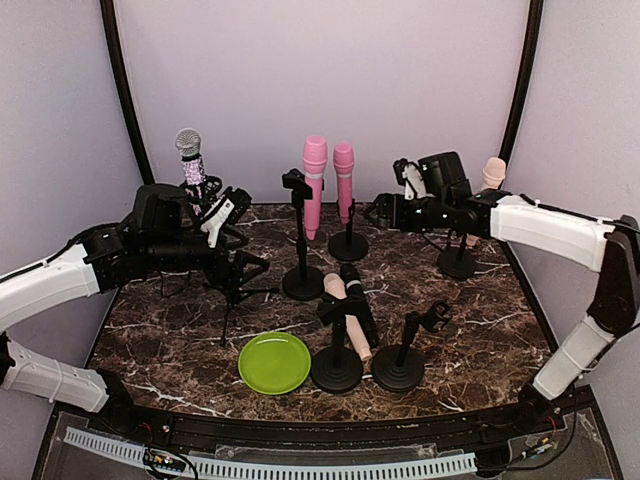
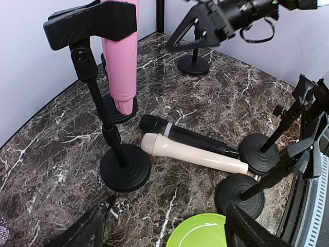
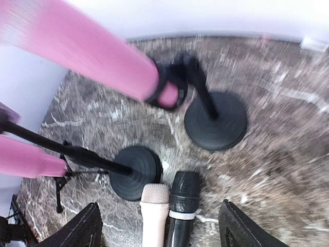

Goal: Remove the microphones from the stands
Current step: Place the microphone at the center of the board, then pick up the microphone stand with the microphone from the center of the board.

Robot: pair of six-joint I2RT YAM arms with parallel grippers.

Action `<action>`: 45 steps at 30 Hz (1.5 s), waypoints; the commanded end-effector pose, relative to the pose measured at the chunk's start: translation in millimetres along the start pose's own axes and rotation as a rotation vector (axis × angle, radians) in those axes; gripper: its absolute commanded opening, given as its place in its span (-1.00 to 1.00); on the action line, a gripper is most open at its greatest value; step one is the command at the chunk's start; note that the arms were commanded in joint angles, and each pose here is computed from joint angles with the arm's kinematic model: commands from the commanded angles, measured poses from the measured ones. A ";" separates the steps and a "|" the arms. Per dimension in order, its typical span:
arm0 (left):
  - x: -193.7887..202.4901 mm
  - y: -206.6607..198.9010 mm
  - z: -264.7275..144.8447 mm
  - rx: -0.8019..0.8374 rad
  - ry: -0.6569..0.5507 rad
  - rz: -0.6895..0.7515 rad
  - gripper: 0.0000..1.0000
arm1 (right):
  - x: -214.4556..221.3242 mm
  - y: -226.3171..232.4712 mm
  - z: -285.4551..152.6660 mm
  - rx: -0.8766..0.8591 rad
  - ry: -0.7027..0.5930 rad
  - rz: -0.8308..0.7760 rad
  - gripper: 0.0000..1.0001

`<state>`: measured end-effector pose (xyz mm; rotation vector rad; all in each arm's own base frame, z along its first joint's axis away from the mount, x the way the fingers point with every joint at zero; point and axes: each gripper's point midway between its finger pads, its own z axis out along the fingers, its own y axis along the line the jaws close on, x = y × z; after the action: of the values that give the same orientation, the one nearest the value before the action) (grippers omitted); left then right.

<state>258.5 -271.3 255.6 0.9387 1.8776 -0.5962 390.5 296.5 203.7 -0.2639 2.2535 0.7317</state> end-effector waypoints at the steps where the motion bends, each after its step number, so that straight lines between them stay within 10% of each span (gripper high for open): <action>1: -3.4 2.9 -5.2 -0.019 -0.029 0.016 0.67 | -51.2 -7.1 -81.2 0.163 -0.214 -0.102 0.61; 12: -0.3 8.9 -0.3 -0.045 -0.019 0.010 0.67 | -123.3 -76.3 -252.6 0.692 -0.454 -0.194 0.88; 26: -1.2 9.9 -2.0 -0.053 -0.024 0.003 0.68 | -117.9 -132.5 -210.1 0.525 -0.361 -0.091 0.91; 45: 0.3 8.9 -1.0 -0.047 -0.020 0.000 0.67 | -119.9 -150.6 -186.0 0.568 -0.361 -0.156 -0.08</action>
<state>264.5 -267.6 254.6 0.9114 1.8798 -0.5582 423.0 56.6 305.7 -0.0093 2.0637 -0.0140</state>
